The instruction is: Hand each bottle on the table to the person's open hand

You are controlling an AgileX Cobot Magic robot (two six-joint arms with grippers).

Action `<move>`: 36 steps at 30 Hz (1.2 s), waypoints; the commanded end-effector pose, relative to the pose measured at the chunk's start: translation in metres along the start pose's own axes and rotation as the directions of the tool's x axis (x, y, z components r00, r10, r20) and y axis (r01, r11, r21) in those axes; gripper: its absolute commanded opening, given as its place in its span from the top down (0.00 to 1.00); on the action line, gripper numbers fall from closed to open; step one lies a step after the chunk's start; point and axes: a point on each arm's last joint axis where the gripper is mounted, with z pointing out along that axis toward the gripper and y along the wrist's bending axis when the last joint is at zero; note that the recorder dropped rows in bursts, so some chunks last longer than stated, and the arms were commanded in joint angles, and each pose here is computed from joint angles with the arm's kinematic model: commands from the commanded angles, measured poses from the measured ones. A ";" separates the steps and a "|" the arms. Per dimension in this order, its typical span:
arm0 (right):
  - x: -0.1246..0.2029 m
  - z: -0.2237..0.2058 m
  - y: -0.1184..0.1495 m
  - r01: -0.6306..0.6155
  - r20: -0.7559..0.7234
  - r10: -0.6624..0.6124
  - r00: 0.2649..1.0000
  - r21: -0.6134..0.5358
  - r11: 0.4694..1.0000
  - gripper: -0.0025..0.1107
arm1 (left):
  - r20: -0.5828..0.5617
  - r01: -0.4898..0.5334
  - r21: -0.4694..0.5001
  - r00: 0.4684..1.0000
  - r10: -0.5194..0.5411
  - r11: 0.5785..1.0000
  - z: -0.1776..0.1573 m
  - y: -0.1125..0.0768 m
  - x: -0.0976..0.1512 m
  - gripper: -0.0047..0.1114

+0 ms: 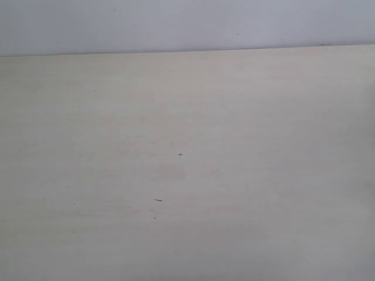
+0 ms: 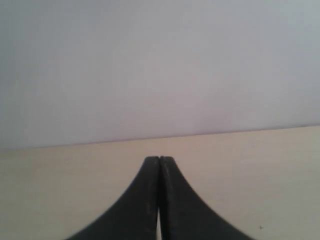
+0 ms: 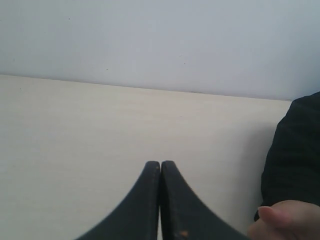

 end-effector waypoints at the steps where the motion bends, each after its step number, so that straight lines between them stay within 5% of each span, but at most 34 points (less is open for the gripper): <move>1: 0.001 0.000 0.000 0.002 0.005 -0.002 1.000 0.003 1.000 0.97 | -0.037 0.047 0.012 0.998 -0.047 0.999 0.012 0.000 0.017 0.96; 10: 0.001 0.000 0.000 0.002 0.005 -0.002 1.000 0.003 1.000 0.97 | -0.036 0.114 0.001 0.993 -0.114 0.993 0.036 0.003 0.053 0.96; 18: 0.001 0.000 0.000 0.002 0.005 -0.002 1.000 0.003 1.000 0.97 | 0.079 0.060 -0.045 0.995 -0.056 0.997 0.048 0.010 0.068 0.96; 23: 0.001 0.000 0.000 0.002 0.005 -0.002 1.000 0.003 1.000 0.97 | 0.029 -0.011 -0.056 0.999 0.013 0.998 0.055 0.011 0.089 0.96; 36: 0.001 0.000 0.000 0.002 0.005 -0.002 1.000 0.003 1.000 0.97 | 0.004 -0.008 -0.073 1.000 0.008 0.997 0.061 0.013 0.114 0.96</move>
